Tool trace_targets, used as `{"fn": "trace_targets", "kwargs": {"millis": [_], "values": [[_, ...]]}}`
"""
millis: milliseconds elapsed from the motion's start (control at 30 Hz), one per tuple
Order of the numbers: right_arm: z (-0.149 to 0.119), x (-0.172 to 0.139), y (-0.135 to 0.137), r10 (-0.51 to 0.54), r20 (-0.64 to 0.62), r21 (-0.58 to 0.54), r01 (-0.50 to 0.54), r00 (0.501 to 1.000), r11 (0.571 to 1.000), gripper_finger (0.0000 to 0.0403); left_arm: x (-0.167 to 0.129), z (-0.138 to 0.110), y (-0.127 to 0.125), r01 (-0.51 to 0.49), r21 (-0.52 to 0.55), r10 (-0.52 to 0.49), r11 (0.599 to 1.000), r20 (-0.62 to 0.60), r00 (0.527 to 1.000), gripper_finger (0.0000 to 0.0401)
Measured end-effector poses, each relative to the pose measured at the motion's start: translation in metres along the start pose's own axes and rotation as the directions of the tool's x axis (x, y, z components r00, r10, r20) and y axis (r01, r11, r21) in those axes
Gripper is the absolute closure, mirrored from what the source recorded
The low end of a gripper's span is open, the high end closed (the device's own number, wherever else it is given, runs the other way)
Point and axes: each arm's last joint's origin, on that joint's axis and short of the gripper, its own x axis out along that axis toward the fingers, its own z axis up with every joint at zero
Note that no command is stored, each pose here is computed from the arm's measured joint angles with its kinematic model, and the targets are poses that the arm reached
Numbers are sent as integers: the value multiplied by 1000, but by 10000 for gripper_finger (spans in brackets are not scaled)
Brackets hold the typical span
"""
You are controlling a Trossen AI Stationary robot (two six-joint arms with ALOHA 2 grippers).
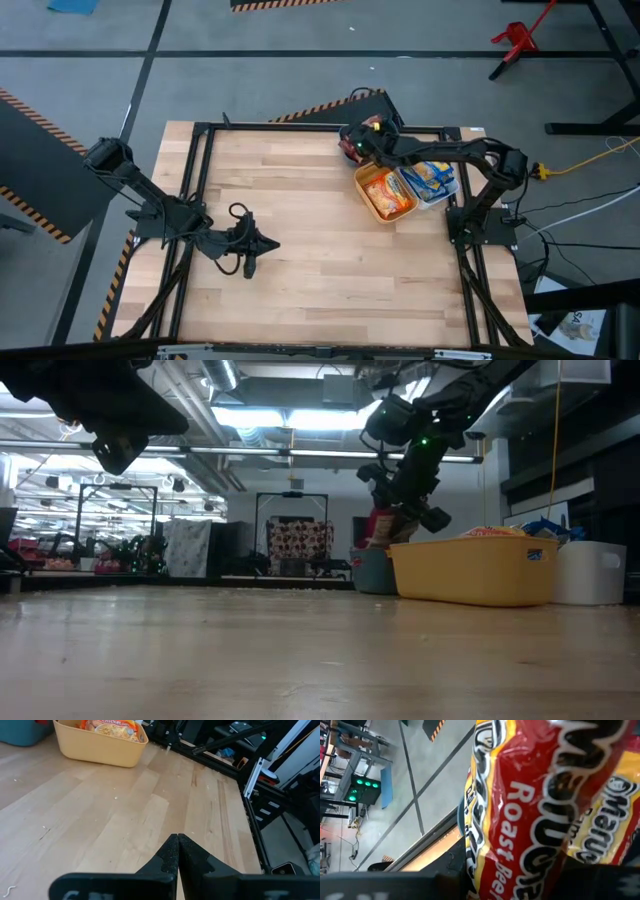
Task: Sort Maruchan noodles
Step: Put the red noodle pack into the blue bin, then return to Home Position
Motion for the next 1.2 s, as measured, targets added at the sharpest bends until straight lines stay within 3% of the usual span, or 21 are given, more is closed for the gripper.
{"fn": "trace_targets", "kwargs": {"millis": [167, 433, 600, 933, 1200], "values": [[4, 0, 1, 3, -5, -21, -3, 1000, 1000, 271, 0, 0, 0, 1, 0, -1, 1000, -1, 1000, 401], [4, 0, 1, 1, -4, -84, -1, 1000, 996, 179, 0, 0, 0, 1, 0, -1, 1000, -1, 1000, 401], [4, -3, 3, 10, -38, -100, -13, 999, 995, 144, 0, 0, 0, 1, 0, -1, 1000, -1, 1000, 401], [19, -29, -1, -64, -57, -144, 55, 996, 988, 134, 0, 0, 0, -1, 6, 1, 1000, 0, 1000, 401], [21, -57, -8, -126, -83, -270, 99, 989, 958, 134, 0, 1, 0, -6, 13, 6, 1000, 13, 1000, 401]]}}
